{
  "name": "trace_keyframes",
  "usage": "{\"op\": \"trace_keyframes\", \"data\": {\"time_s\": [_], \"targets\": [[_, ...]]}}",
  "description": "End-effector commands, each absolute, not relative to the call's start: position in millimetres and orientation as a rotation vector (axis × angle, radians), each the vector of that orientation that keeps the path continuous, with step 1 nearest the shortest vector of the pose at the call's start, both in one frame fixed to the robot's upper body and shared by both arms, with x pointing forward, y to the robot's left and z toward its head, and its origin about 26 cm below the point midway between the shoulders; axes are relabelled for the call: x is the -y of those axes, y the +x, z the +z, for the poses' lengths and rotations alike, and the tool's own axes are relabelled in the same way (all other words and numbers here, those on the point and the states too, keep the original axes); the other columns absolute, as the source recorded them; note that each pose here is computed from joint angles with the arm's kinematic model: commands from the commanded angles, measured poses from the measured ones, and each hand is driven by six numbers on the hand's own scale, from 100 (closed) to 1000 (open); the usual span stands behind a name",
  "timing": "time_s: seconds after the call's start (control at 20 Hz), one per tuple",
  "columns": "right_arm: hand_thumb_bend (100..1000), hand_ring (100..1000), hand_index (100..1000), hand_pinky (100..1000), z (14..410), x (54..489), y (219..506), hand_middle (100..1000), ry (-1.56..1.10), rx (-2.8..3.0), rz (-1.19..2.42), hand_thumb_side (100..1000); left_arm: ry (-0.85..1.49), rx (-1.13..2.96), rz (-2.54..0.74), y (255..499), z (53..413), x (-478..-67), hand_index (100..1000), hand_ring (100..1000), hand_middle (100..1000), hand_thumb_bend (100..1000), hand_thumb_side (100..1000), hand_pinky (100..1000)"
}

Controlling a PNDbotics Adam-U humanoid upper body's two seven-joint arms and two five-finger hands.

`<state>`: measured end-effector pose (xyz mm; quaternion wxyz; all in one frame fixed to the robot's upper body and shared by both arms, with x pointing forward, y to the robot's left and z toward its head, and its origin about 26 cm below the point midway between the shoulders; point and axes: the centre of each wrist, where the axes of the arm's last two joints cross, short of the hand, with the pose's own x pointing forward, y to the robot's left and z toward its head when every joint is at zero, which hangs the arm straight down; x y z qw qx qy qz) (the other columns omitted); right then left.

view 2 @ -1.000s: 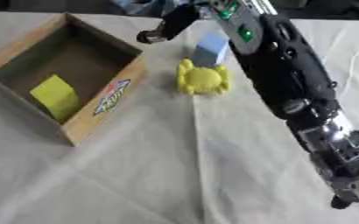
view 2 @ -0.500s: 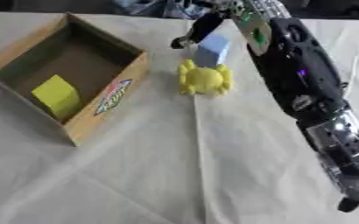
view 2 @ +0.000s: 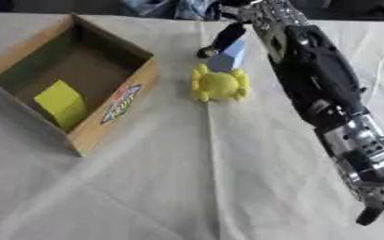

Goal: Pick up objects on the table and place them in the box.

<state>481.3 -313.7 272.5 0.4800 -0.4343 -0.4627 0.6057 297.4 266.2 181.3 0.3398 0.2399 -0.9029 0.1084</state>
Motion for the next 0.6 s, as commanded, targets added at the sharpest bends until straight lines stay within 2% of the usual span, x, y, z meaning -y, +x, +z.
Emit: {"op": "trace_keyframes", "data": {"time_s": [0.05, 0.3, 0.6], "targets": [[552, 922, 977, 951, 289.8, 319.3, 481.7, 826, -1.103, 1.151, 1.429, 581, 0.648, 2.374, 0.266, 295.3, 187.8, -270.6, 669, 836, 1000, 237, 949, 611], [609, 938, 963, 959, 289.7, 326.7, 483.2, 838, -1.109, 1.111, 1.408, 641, 0.652, 2.373, 0.262, 295.2, 187.8, -271.2, 669, 836, 1000, 235, 948, 611], [626, 945, 959, 963, 285.7, 338.2, 482.9, 846, -1.12, 1.06, 1.399, 650, 0.66, 2.372, 0.259, 295.0, 187.8, -272.5, 669, 836, 1000, 235, 947, 611]]}}
